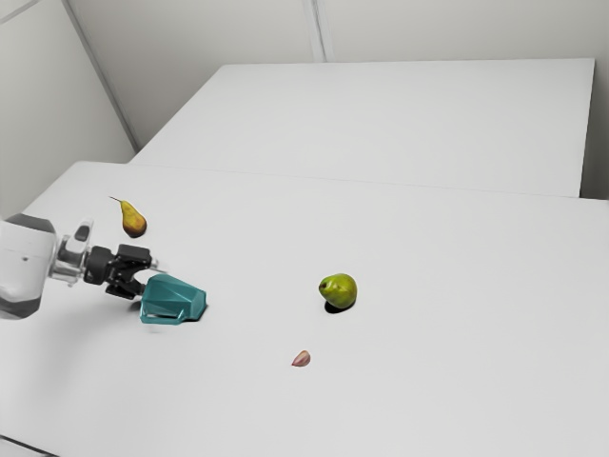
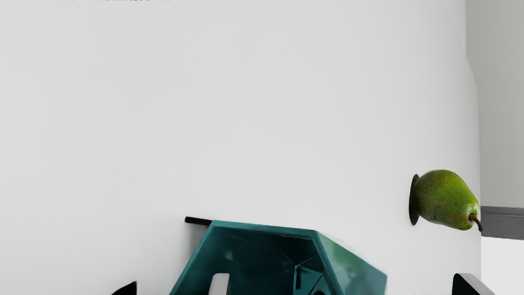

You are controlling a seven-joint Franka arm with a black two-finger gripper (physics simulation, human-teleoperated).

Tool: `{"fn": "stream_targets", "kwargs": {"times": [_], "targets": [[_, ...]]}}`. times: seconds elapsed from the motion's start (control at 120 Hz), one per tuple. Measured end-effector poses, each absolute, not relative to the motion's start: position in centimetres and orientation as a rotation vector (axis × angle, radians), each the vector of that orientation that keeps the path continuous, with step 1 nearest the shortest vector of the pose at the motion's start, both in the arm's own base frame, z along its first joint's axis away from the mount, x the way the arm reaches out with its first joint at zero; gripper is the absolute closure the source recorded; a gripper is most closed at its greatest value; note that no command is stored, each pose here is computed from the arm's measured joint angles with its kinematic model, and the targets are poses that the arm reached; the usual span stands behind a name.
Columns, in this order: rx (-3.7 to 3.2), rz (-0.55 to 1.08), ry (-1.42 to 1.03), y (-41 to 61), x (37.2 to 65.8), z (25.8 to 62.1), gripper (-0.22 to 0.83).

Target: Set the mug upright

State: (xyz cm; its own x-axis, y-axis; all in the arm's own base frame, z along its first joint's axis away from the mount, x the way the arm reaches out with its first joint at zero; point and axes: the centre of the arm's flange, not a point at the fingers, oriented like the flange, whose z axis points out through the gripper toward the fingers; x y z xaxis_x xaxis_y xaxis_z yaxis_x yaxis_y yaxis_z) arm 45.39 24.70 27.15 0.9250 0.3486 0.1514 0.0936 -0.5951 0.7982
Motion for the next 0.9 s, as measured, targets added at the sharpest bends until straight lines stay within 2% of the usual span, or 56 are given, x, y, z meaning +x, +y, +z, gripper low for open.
{"fn": "stream_targets", "kwargs": {"times": [0.183,0.233,0.367,0.492,0.775,0.9], "targets": [[2.209,0.399,0.261,23.9,45.9,27.0,0.04],[2.212,0.409,0.256,23.9,45.9,27.0,0.13],[2.220,0.448,0.246,24.1,46.0,27.4,0.46],[2.224,0.474,0.232,24.0,46.1,27.7,0.63],[2.238,0.498,0.210,24.1,46.2,27.9,0.75],[2.247,0.545,0.155,23.7,46.9,30.4,0.77]]}}
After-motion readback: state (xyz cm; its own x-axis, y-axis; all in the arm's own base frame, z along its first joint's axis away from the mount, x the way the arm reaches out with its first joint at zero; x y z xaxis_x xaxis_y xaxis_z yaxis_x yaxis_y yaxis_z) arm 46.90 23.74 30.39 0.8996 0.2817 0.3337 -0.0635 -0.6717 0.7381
